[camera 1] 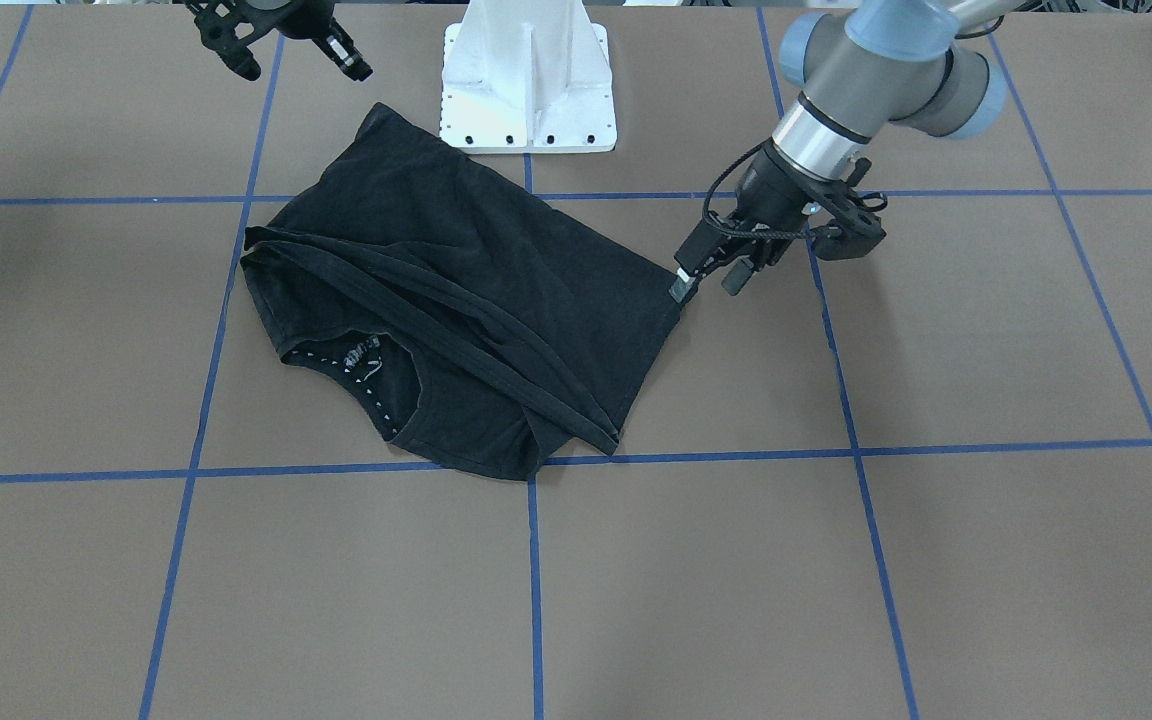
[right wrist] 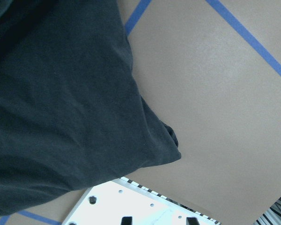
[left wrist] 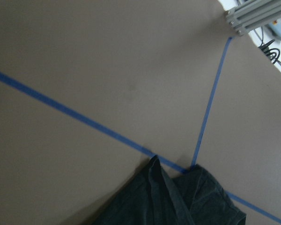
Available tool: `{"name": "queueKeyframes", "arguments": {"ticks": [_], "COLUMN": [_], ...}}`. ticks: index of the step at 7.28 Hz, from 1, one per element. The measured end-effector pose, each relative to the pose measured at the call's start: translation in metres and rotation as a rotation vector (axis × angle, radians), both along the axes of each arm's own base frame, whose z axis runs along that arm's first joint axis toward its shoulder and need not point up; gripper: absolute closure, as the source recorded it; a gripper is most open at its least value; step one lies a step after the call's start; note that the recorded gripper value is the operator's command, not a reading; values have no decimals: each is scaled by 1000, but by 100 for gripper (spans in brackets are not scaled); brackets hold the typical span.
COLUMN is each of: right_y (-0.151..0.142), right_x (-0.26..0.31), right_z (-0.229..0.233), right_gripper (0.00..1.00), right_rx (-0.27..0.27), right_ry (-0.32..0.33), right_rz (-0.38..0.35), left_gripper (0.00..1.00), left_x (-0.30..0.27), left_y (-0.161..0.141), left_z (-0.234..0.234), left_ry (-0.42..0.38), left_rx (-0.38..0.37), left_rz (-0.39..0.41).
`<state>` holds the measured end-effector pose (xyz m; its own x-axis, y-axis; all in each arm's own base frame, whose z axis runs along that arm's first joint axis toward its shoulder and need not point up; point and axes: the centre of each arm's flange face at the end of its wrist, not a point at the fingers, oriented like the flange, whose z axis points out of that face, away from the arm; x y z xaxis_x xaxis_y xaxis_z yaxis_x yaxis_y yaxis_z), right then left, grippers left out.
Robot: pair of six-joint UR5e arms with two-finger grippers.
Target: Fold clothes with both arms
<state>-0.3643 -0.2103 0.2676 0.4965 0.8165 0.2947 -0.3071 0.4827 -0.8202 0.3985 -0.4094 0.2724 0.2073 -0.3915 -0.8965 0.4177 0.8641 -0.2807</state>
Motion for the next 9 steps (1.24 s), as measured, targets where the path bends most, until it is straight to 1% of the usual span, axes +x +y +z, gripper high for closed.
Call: {"name": "queueKeyframes", "arguments": {"ticks": [1, 2, 3, 4, 5, 7, 8, 9], "right_y": [-29, -61, -95, -127, -148, -164, -170, -176], "right_x": [17, 29, 31, 26, 21, 18, 17, 18], "right_z": [-7, -13, -15, -16, -17, -14, -9, -4], "right_gripper": [0, 0, 0, 0, 0, 0, 0, 0], "right_rx": [0, 26, 64, 85, 92, 98, 110, 125], "right_ry": [-24, -45, -55, -53, -48, -37, -28, -21], "right_rz": [58, 115, 160, 195, 217, 233, 234, 234], "left_gripper": [8, 11, 14, 15, 17, 21, 26, 26], "left_x": [13, 27, 41, 51, 59, 78, 87, 93], "left_y": [26, 43, 51, 54, 55, 63, 66, 68], "left_z": [14, 29, 42, 51, 57, 64, 68, 70], "left_ry": [-50, -89, -119, -139, -152, -171, -180, -186], "left_rx": [-17, -31, -41, -49, -54, -60, -63, -66], "left_rz": [11, 29, 44, 52, 60, 86, 95, 101]}}
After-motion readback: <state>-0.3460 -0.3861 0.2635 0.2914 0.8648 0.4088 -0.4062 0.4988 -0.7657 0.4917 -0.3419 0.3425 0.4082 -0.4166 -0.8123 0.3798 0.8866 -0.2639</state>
